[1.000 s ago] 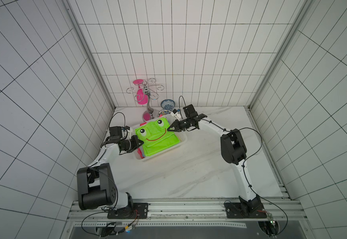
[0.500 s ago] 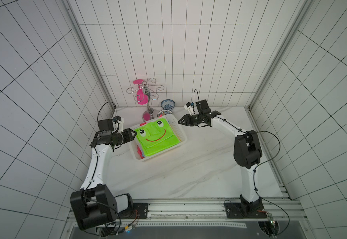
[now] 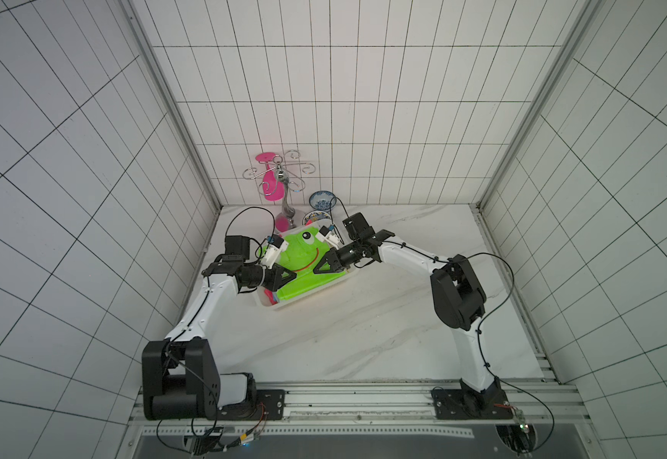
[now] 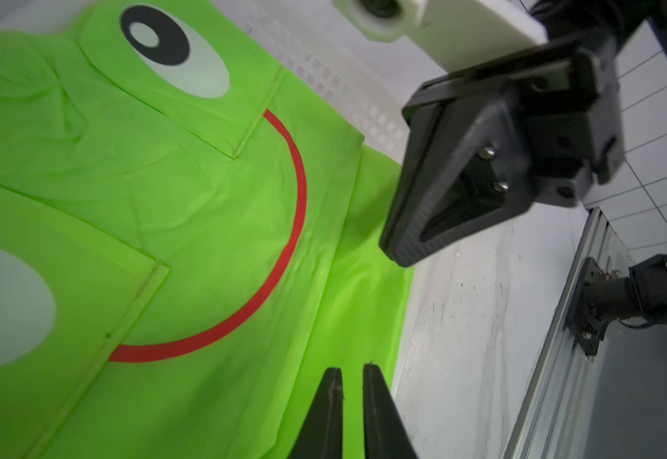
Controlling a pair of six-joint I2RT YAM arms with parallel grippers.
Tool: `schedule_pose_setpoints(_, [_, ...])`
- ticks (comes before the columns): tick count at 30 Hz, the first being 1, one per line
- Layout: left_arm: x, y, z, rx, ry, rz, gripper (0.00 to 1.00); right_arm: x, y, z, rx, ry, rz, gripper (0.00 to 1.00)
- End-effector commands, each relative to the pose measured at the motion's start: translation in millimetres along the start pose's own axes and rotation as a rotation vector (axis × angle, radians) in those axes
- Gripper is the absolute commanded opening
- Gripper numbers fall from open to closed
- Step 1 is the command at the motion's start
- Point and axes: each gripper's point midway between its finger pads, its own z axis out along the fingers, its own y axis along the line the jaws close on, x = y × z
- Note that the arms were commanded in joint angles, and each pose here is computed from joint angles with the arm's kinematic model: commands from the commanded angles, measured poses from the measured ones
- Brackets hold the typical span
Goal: Put the folded raincoat in the basket
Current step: Place the raincoat in the basket.
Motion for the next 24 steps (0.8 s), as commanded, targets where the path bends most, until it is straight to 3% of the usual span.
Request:
schedule_pose_setpoints(1, [20,0,8,-0.002,0.046,0.168,0.1,6,-18,4,0.007,0.062,0.066,0.09])
schedule_pose_setpoints(6, [54,16,18,-0.075,0.226,0.223,0.0,16,-51,6,0.114,0.097,0.126,0.07])
schedule_pose_setpoints(13, [93,58,14,-0.251,0.435,0.234,0.0,16,-64,-3,0.159,0.09,0.147,0.06])
schedule_pose_setpoints(16, [104,63,11,-0.26,0.484,0.234,0.0,16,-66,-3,0.168,0.089,0.149,0.07])
schedule_pose_setpoints(20, [89,38,6,-0.174,0.414,0.249,0.0,14,-60,-7,0.169,0.082,0.136,0.08])
schedule_pose_setpoints(24, [47,12,-15,-0.12,0.265,0.255,0.04,-3,-27,-21,0.131,0.039,0.074,0.14])
